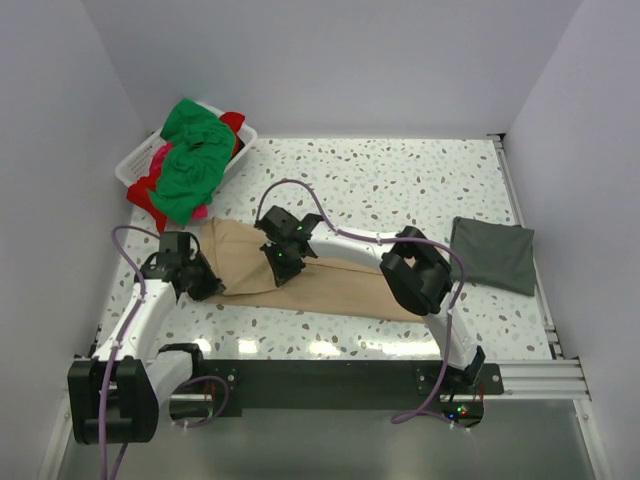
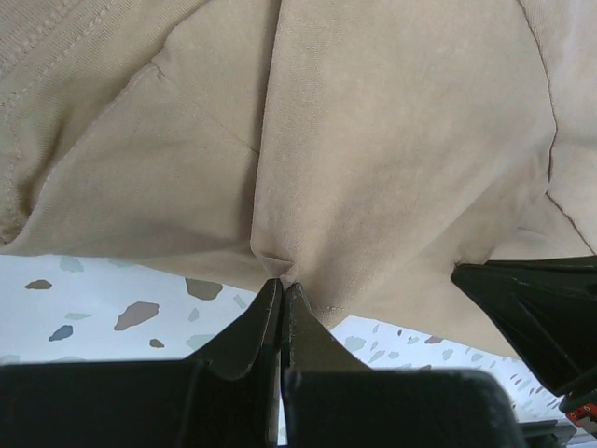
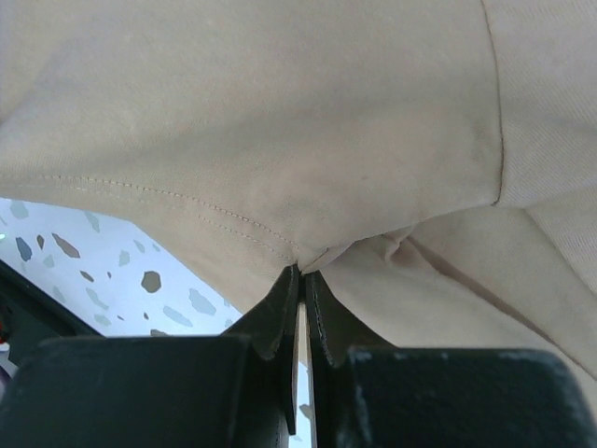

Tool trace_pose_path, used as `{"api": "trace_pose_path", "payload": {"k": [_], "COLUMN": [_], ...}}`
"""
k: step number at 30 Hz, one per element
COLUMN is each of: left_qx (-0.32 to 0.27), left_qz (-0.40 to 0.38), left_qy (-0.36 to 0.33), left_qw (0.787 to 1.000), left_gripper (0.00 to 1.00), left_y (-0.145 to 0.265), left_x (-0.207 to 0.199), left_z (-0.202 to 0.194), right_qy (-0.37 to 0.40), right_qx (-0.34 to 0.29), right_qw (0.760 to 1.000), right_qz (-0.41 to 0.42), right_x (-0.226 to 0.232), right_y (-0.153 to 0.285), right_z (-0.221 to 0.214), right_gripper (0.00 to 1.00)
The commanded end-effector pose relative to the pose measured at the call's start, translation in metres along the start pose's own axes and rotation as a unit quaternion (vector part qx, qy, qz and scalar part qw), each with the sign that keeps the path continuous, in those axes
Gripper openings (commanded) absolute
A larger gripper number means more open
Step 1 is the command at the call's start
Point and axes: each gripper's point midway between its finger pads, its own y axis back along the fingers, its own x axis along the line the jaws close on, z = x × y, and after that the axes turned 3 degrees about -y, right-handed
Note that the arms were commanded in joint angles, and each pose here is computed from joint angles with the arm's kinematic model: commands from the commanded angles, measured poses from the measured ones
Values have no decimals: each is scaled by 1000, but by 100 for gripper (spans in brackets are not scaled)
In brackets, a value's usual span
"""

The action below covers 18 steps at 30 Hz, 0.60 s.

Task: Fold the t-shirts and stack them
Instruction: Fold the tshirt

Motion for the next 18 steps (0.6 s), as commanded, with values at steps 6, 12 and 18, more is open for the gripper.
{"api": "trace_pose_path", "payload": {"k": [6,12,18], "left_qx": [14,26,-11], "left_qz": [10,6,-46], "left_qy": [-16,-32,-37], "left_qw": [1000,999,998], "left_gripper": [13,56,64], "left_y": [3,15,42], "left_x": [1,-4,-41], "left_z": [-2,-2,31], "right_qy": [-3,-2,9], "right_qx": [0,-3,-15], "right_qw": [1000,1000,999], "right_qz": [-12,-20,-32], "right_x": [2,-2,-3], "right_y": [31,32,50], "right_z": [0,1,8], "right_gripper": [1,2,33]}}
